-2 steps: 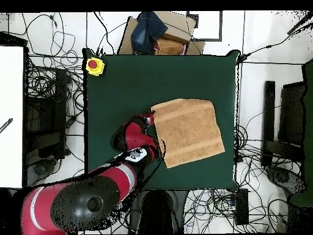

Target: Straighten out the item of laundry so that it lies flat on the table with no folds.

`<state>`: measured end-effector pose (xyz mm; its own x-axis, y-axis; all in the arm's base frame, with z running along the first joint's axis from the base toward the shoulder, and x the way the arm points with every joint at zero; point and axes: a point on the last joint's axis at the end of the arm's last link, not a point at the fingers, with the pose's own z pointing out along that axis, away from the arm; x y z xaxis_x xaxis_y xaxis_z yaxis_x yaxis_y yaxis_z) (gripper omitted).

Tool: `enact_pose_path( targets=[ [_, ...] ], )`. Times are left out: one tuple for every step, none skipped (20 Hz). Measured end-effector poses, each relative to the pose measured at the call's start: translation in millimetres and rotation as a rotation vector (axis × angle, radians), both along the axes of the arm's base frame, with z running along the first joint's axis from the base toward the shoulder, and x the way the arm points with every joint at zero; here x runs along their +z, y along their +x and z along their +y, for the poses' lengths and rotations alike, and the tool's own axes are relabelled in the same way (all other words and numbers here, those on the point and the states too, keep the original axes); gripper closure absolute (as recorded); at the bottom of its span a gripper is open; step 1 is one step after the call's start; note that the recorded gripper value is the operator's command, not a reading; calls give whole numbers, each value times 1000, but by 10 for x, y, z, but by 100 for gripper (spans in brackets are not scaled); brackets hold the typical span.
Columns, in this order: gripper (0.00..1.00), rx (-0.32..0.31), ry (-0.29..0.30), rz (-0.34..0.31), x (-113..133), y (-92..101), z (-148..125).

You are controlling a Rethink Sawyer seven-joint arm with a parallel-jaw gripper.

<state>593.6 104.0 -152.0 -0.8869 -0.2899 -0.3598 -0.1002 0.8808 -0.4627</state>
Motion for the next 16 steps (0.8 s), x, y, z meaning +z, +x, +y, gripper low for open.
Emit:
enact_pose_path(
  targets=[
    [100,4,0,-1,13,-2,35],
    [100,8,1,-3,25,-4,70],
    [100,12,1,-4,38,-7,106],
    [100,12,2,-5,40,-9,117],
    [100,10,2,-7,44,-16,158],
    [100,9,3,-7,44,-22,186],
    [100,9,4,-8,45,-24,200],
    [100,9,4,-9,46,-26,211],
    [100,11,4,-8,44,-28,218],
    [100,10,3,-8,42,-29,215],
    [100,10,3,-7,38,-32,212],
    [100,10,3,-7,34,-35,209],
    [100,9,0,-3,11,-54,196],
    [100,8,-4,1,-12,-73,184],
    [100,6,-6,2,-26,-83,175],
    [100,5,-8,4,-39,-93,167]
  ],
)
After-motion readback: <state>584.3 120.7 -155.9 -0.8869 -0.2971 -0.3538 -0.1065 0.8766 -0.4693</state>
